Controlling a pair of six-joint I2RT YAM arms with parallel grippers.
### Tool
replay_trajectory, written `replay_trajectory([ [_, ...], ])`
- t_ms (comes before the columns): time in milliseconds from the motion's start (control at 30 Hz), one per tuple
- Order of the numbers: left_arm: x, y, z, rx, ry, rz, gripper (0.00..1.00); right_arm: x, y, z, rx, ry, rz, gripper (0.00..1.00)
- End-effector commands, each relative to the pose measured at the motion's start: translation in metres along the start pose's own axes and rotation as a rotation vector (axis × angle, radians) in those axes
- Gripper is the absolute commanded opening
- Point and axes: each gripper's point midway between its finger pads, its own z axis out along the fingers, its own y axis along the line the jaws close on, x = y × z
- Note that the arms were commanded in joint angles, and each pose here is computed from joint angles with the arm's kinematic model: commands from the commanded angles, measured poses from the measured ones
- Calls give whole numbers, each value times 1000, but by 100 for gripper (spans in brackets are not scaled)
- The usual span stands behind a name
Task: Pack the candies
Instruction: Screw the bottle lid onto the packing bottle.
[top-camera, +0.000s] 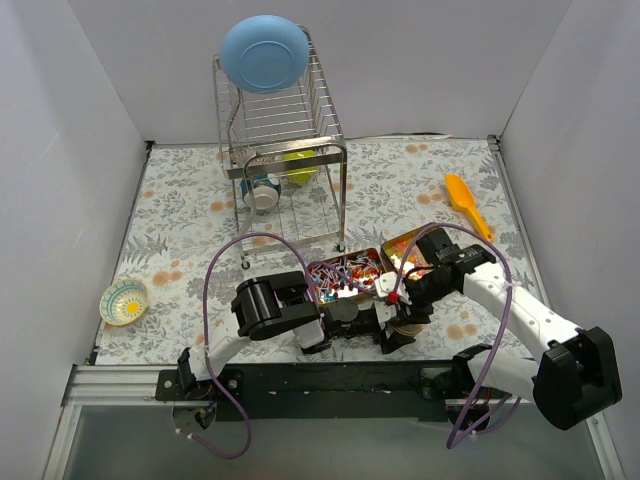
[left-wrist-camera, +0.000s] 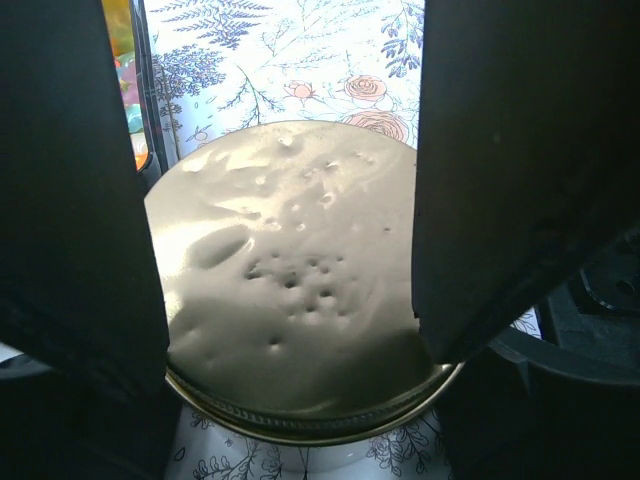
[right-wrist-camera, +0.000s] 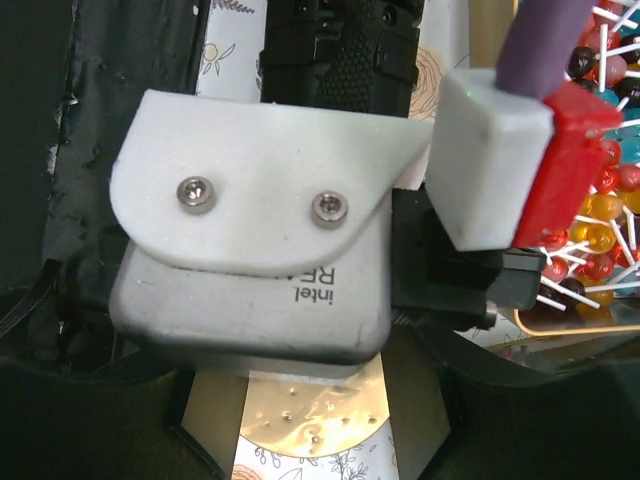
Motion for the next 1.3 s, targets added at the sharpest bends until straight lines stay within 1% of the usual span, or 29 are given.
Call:
replay_trajectory([
  [0,-20,3,-15,-15,-148,42,77,8,16,-6,-18,56,99,57],
  [33,-19,3,-17,-15,-142,42,77,5,22,-12,-32,59,117,58],
  [67,-20,4,-18,-16,-142,43,77,-7,11,-24,11,49,95,62],
  [100,-21,5,-19,-21,-143,47,77,-8,7,-32,37,49,111,63],
  [167,-21,5,-23,-23,-136,49,76,-20,0,-50,82,46,94,69],
  [233,-24,4,-26,-23,-137,48,74,-23,-3,-59,105,61,89,72],
  [267,-22,4,-28,-24,-125,44,70,-26,-4,-62,110,61,83,75],
  [367,-17,2,-33,-13,-99,38,60,-27,-5,-61,111,53,85,79],
  [467,-11,-2,-36,7,-72,31,35,-28,-10,-53,93,27,79,82],
  [500,-8,-2,-37,9,-63,28,20,-27,-9,-48,77,23,76,83],
  [600,-3,-2,-38,4,-36,15,1,-26,-13,-36,39,13,72,84],
  [633,-1,-1,-39,-2,-26,12,0,-25,-15,-33,31,6,72,84],
  [767,2,0,-42,-16,-11,5,0,-21,-22,-19,16,-5,67,84],
  [900,5,3,-44,-33,1,1,0,-19,-11,-6,-57,-11,86,84],
  [1267,6,11,-41,-79,-6,-5,0,-2,9,4,-122,22,116,84],
])
